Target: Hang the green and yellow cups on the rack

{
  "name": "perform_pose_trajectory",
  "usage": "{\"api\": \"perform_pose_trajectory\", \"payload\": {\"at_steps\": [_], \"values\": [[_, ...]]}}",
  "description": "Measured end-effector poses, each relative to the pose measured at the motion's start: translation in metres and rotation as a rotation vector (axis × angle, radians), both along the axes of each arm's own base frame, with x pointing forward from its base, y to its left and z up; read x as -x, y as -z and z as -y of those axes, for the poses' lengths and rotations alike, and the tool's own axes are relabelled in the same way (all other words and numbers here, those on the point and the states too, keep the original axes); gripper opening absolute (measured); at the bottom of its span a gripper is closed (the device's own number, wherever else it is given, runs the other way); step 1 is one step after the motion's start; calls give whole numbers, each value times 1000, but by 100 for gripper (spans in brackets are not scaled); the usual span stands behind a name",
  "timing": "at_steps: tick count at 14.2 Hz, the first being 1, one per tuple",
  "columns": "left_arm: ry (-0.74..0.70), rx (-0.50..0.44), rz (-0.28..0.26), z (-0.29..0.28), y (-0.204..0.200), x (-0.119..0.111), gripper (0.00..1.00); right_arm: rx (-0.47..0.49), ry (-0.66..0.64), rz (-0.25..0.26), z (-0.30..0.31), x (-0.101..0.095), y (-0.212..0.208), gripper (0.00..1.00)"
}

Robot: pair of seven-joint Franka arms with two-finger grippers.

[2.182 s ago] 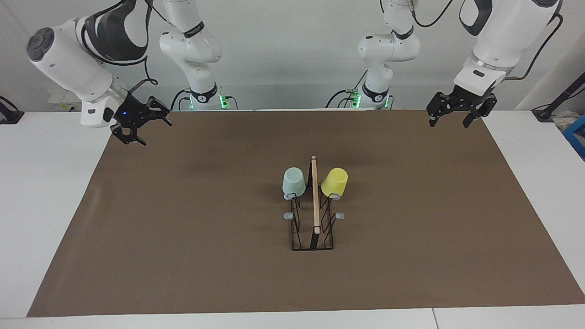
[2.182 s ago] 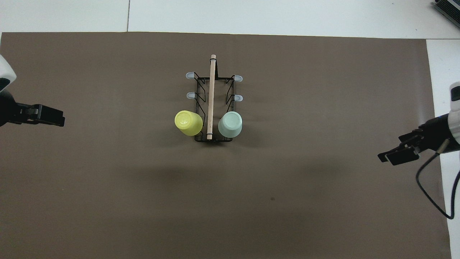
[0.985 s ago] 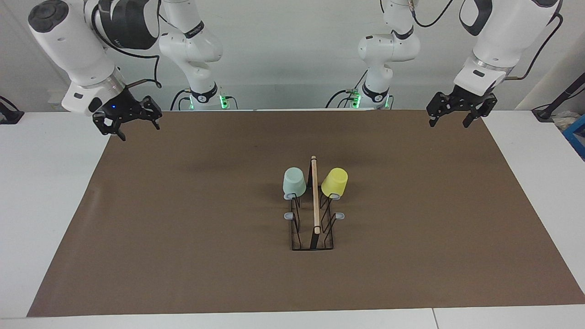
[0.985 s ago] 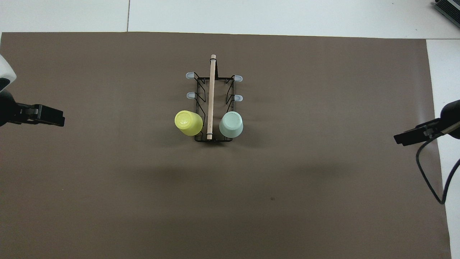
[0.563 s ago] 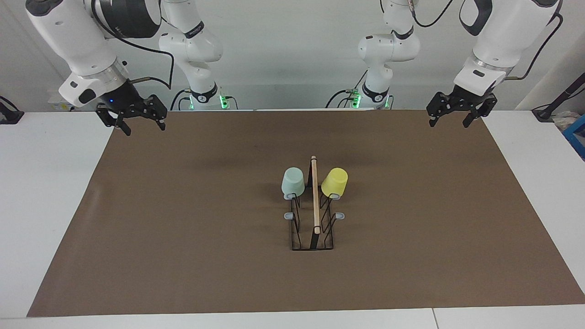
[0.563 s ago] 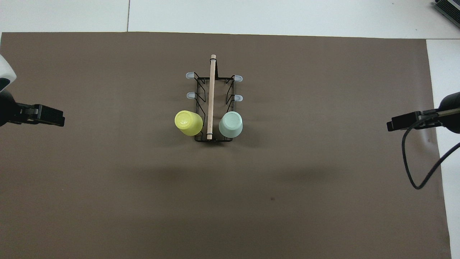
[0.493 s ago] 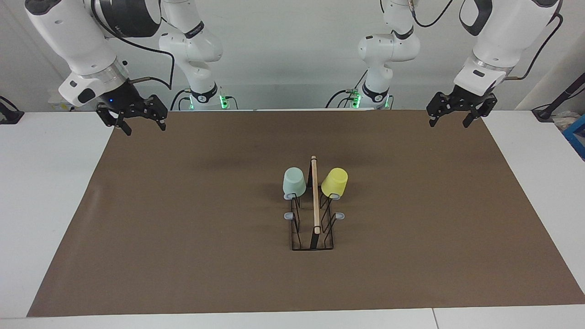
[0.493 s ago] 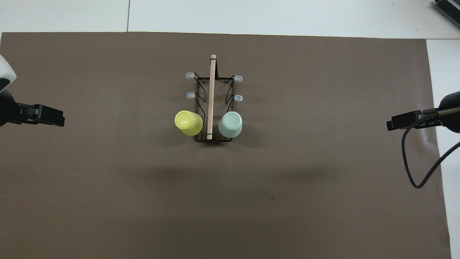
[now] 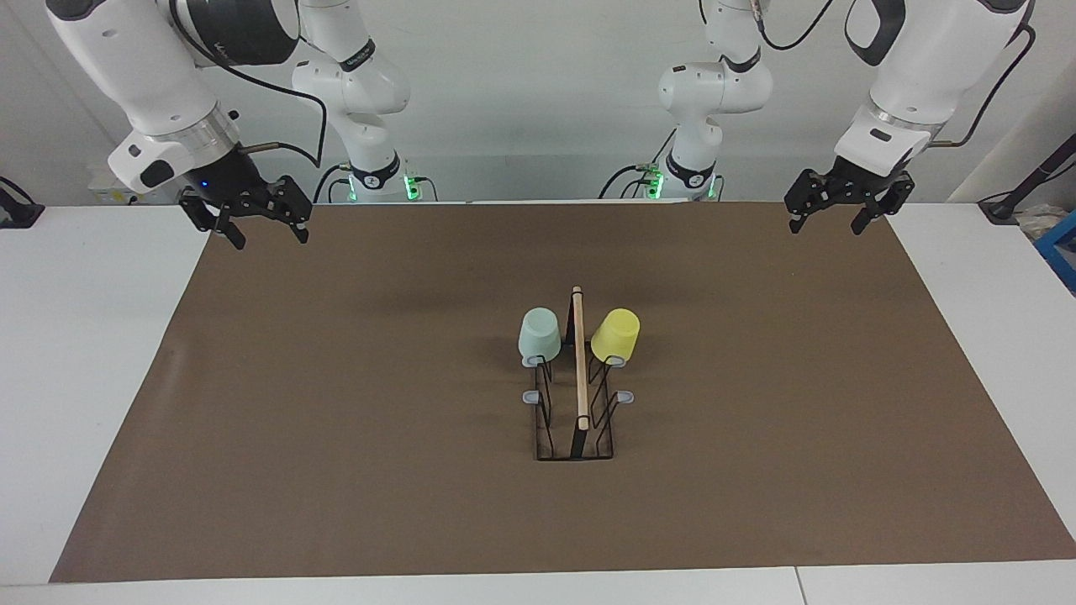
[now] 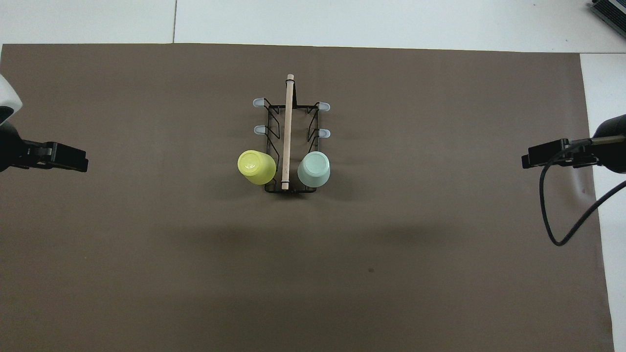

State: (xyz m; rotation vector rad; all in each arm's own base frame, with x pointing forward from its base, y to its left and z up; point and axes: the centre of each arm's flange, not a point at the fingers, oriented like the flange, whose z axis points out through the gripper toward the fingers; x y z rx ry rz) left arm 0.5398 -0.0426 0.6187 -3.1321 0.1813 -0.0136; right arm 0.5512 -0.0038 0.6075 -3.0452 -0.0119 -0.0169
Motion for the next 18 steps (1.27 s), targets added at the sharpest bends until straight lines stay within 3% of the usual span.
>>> {"api": "perform_pose_trajectory", "payload": {"at_steps": [6,18], "values": [[0,0,0,0,0,0,100,-4,50,-33,-8,-10,1,100],[0,0,0,0,0,0,100,-1,77,-32,-20,-11,-2,100]]}}
